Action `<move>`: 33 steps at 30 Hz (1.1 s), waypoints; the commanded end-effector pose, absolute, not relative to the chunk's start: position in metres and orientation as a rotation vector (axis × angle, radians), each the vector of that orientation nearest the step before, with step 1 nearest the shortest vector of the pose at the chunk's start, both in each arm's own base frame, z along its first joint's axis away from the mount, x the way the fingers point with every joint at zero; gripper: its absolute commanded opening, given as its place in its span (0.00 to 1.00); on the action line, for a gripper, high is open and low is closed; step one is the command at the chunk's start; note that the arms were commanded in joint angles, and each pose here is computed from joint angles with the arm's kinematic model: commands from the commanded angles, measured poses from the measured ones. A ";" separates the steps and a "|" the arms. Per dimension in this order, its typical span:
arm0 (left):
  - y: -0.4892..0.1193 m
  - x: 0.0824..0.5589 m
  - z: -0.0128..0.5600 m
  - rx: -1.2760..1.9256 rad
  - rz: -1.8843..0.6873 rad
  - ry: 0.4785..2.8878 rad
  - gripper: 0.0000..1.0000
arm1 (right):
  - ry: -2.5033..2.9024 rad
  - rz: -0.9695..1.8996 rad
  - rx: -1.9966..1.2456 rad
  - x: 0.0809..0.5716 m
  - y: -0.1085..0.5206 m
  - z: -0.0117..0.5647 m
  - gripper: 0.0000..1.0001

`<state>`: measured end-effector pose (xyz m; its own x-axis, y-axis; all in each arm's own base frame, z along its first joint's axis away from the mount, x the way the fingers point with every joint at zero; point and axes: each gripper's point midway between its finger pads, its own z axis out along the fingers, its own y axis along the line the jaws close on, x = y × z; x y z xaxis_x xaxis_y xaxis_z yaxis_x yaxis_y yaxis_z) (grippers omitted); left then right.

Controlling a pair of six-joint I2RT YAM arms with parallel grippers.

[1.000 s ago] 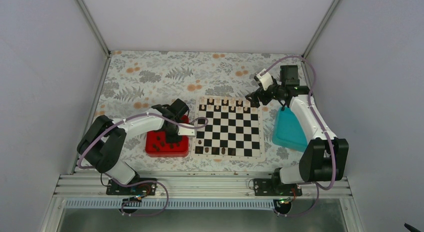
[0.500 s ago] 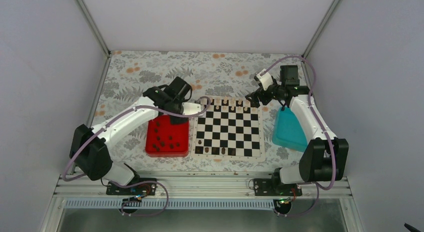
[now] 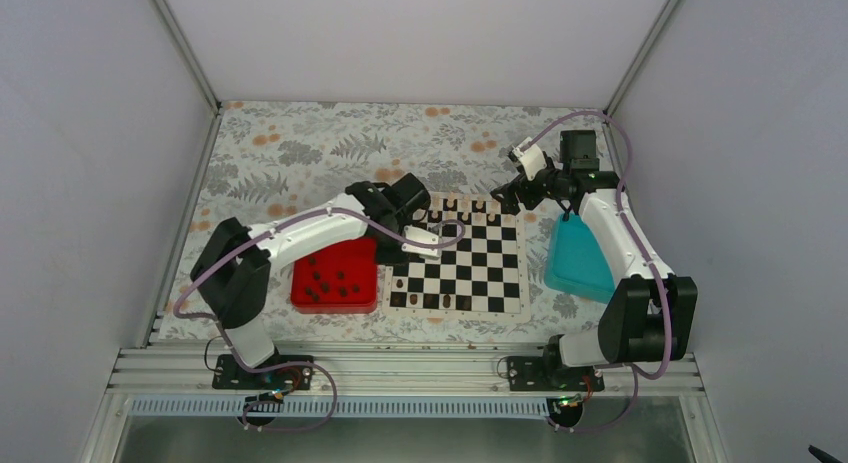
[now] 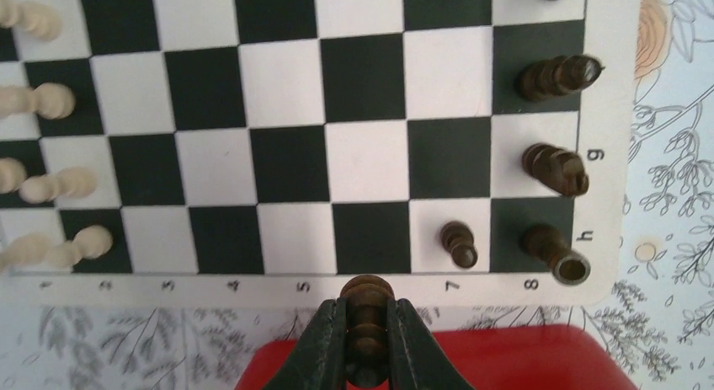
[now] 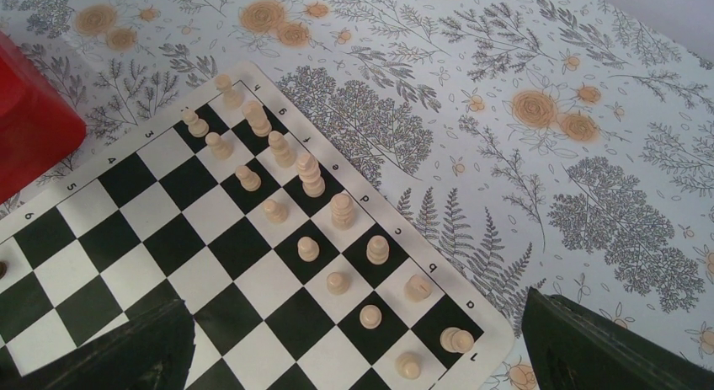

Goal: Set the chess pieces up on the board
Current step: Place the chess piece on the chessboard.

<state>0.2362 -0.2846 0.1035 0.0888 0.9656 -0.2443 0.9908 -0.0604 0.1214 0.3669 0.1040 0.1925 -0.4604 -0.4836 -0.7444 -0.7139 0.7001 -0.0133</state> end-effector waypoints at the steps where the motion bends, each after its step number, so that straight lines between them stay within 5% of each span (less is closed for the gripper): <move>1: -0.308 0.225 0.099 2.141 -0.225 1.892 0.04 | 2.152 0.397 -0.901 0.368 0.100 0.190 1.00; 33: -0.325 0.203 0.035 2.328 -0.282 1.896 0.04 | 2.167 0.399 -0.908 0.369 0.099 0.185 1.00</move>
<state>0.2085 -0.3198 0.0364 0.1768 0.9618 -0.2092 0.9834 -0.1814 -0.0028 0.3680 0.1009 0.1895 -0.4711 -0.4816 -0.7390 -0.7079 0.7062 -0.0089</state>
